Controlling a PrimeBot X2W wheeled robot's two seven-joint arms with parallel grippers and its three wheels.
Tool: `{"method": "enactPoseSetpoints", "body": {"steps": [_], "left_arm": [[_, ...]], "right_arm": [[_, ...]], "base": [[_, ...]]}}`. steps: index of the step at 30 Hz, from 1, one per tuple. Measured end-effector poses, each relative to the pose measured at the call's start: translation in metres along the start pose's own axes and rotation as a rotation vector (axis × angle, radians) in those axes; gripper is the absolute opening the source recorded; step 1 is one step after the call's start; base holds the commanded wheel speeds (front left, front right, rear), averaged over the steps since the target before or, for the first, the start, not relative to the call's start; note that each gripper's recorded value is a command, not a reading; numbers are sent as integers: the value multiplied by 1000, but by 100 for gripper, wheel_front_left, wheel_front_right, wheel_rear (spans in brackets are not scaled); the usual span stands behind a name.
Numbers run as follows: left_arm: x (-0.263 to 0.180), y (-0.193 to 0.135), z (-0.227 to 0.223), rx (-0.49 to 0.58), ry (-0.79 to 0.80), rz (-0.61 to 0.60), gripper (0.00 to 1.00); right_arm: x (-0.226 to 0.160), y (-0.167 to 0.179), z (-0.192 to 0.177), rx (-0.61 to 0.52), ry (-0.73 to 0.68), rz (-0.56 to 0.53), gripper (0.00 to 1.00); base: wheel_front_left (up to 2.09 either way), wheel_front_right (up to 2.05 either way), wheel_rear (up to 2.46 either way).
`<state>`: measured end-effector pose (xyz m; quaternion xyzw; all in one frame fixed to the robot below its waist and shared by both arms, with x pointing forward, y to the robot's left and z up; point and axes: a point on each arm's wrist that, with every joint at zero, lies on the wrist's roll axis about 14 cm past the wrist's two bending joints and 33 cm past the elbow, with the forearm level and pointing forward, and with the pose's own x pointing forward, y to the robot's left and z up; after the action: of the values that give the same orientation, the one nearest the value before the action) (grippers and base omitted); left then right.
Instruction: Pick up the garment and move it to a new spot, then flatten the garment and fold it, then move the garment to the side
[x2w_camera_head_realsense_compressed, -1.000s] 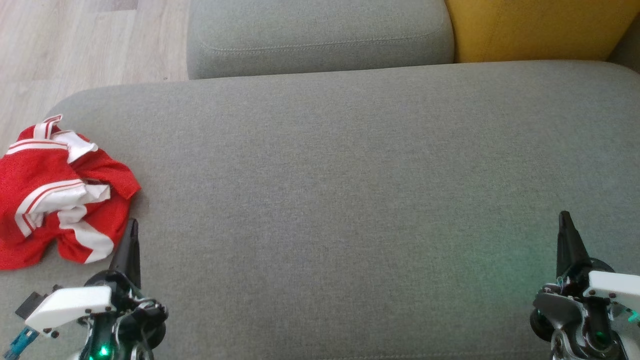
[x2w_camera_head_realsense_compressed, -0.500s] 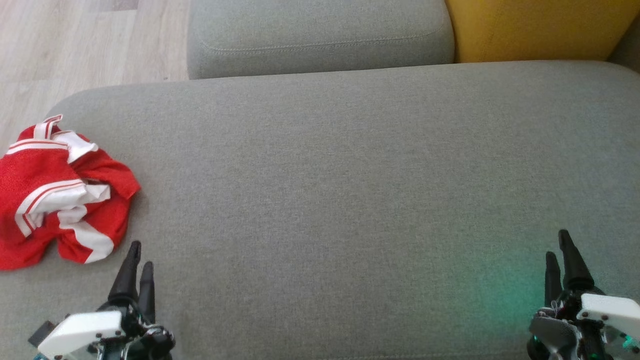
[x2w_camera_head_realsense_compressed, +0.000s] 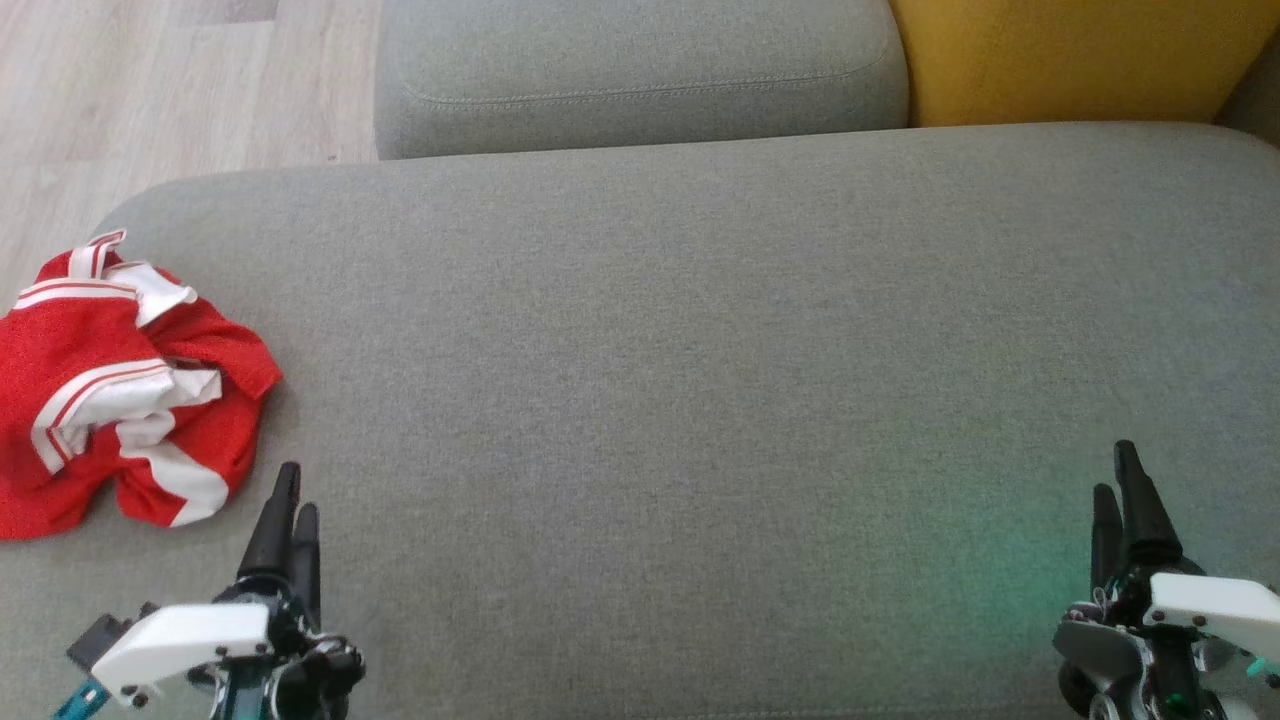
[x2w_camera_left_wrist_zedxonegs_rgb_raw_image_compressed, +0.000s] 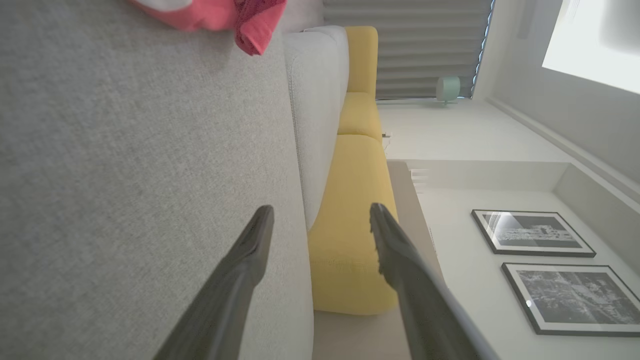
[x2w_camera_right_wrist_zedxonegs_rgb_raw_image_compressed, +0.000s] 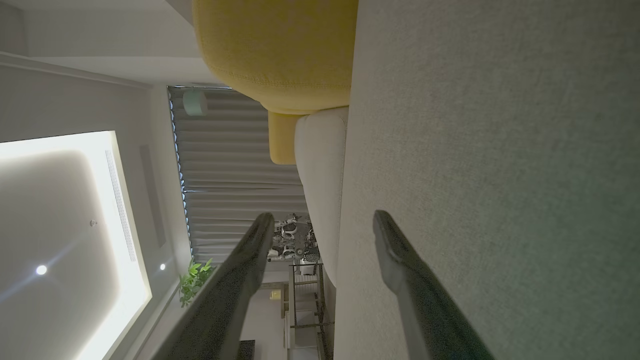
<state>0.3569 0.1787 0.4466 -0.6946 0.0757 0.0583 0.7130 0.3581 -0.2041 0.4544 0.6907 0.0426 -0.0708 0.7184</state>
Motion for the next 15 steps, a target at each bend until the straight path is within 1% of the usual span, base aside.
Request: {"method": "enactPoseSetpoints", "body": {"steps": [5, 10, 15], "left_arm": [[5, -12, -3, 68, 6, -33, 100], [6, -22, -4, 144, 2, -60, 100], [7, -28, -4, 209, -7, -78, 100]], "right_arm": [[1, 8, 0, -51, -2, 22, 100], [2, 16, 3, -151, 0, 45, 100], [3, 23, 0, -224, 3, 66, 100]], "base": [[0, 0, 0], [0, 0, 0], [0, 0, 0]]}}
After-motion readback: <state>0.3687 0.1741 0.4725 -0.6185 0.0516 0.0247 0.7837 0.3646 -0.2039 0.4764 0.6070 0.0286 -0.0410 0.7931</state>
